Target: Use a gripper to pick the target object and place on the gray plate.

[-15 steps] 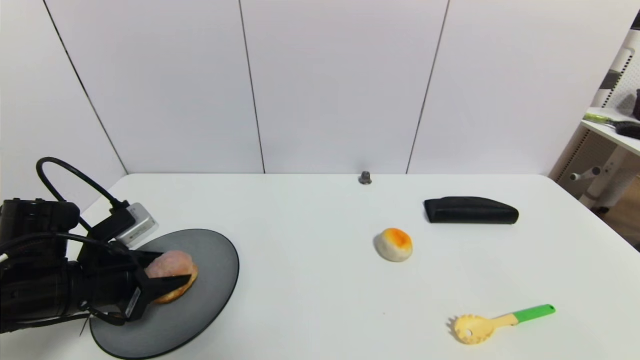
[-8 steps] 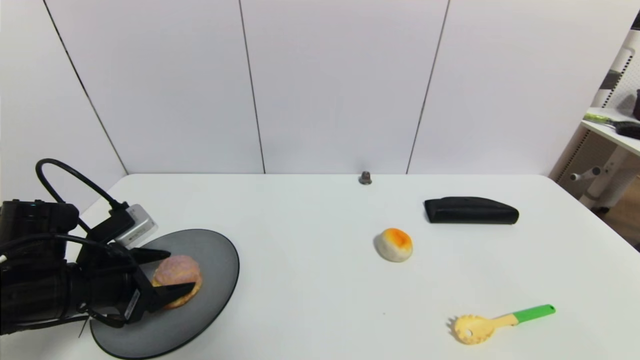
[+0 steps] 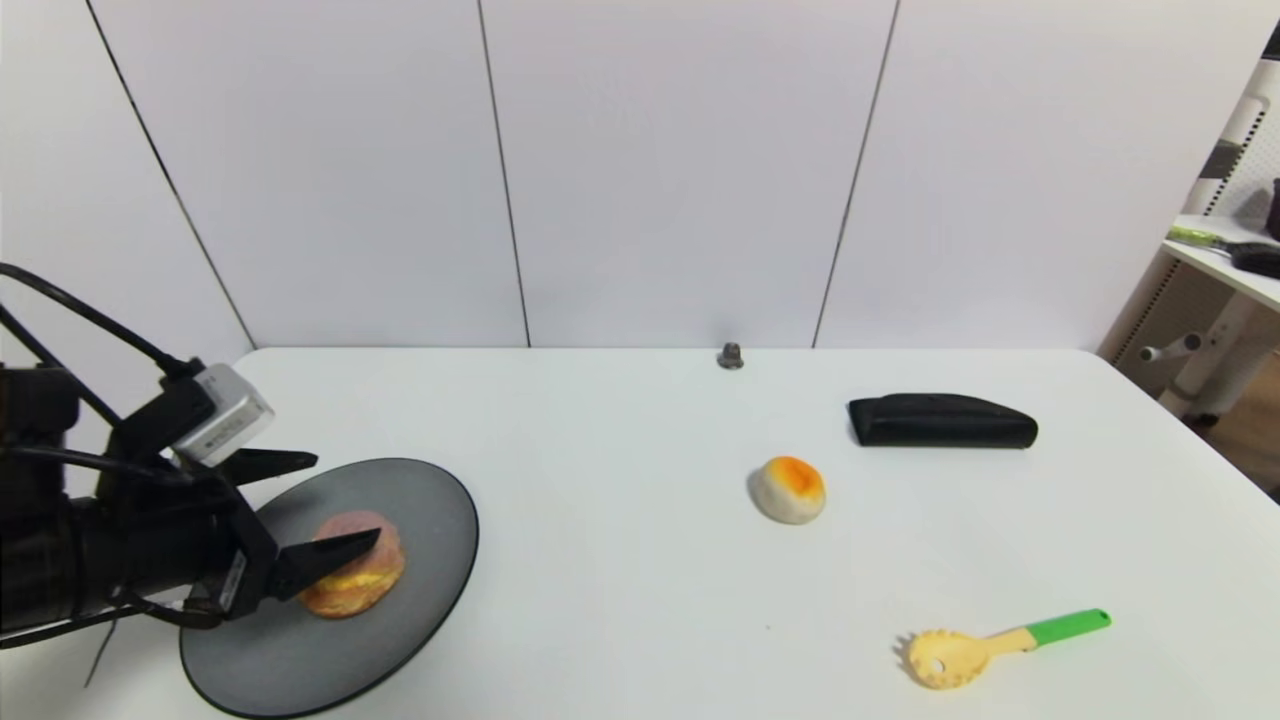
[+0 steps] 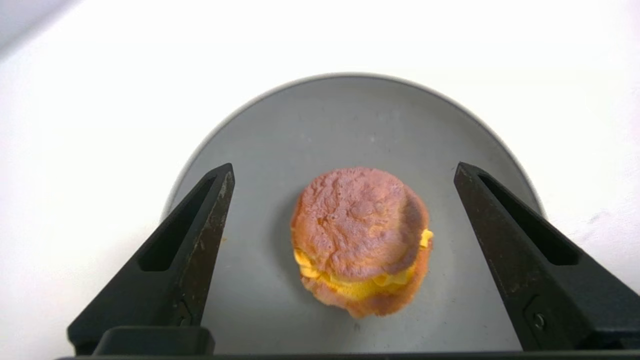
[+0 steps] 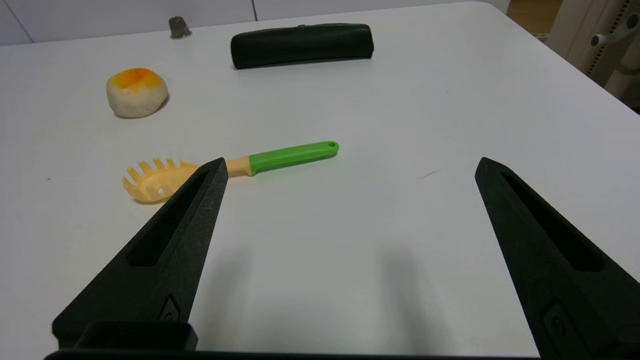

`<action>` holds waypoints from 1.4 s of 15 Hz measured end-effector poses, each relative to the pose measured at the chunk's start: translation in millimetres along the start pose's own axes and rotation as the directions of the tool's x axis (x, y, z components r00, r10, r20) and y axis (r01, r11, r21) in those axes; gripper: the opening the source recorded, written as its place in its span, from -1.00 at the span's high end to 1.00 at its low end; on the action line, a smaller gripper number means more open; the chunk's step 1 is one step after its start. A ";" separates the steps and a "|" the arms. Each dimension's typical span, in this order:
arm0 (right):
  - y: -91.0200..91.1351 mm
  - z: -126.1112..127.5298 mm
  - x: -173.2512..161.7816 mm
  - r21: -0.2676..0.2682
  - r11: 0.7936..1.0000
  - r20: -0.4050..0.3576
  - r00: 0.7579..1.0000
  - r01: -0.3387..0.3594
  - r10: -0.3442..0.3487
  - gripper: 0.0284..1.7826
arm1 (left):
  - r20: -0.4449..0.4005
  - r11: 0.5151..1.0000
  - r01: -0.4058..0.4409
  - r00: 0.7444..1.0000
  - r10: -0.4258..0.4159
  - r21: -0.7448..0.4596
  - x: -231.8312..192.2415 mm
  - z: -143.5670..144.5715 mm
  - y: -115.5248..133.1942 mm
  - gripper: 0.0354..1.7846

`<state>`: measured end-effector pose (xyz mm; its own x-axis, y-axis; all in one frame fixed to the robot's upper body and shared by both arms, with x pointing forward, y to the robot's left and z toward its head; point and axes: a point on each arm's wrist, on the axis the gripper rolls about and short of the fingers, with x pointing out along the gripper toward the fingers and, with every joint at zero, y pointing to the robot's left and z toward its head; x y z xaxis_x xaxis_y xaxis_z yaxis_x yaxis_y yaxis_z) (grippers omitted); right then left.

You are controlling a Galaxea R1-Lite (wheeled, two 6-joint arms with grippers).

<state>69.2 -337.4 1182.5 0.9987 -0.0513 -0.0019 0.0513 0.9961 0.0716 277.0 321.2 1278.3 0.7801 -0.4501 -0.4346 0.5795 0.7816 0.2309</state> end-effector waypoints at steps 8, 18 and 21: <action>0.0 0.0 0.0 0.000 1.000 0.000 1.000 0.001 -0.001 -0.92 | 0.195 0.950 -0.301 0.930 0.312 -0.084 -129.6 -10.9 -69.6 -0.86; 0.0 0.0 0.0 0.000 1.000 0.000 1.000 0.000 0.000 -0.92 | 0.401 0.918 -0.391 0.831 0.385 -0.071 -151.9 -56.3 -113.4 -0.89; 0.0 0.0 0.0 0.000 1.000 0.000 1.000 0.000 0.000 -0.92 | 0.371 0.887 -0.444 0.808 0.458 -0.129 -148.0 -77.9 -119.2 -0.89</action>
<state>69.2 -337.4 1182.5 0.9987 -0.0513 -0.0019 0.0513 0.9961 0.0713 74.1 328.3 1247.3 0.9830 -0.1659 0.0781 0.1374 0.9484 0.2856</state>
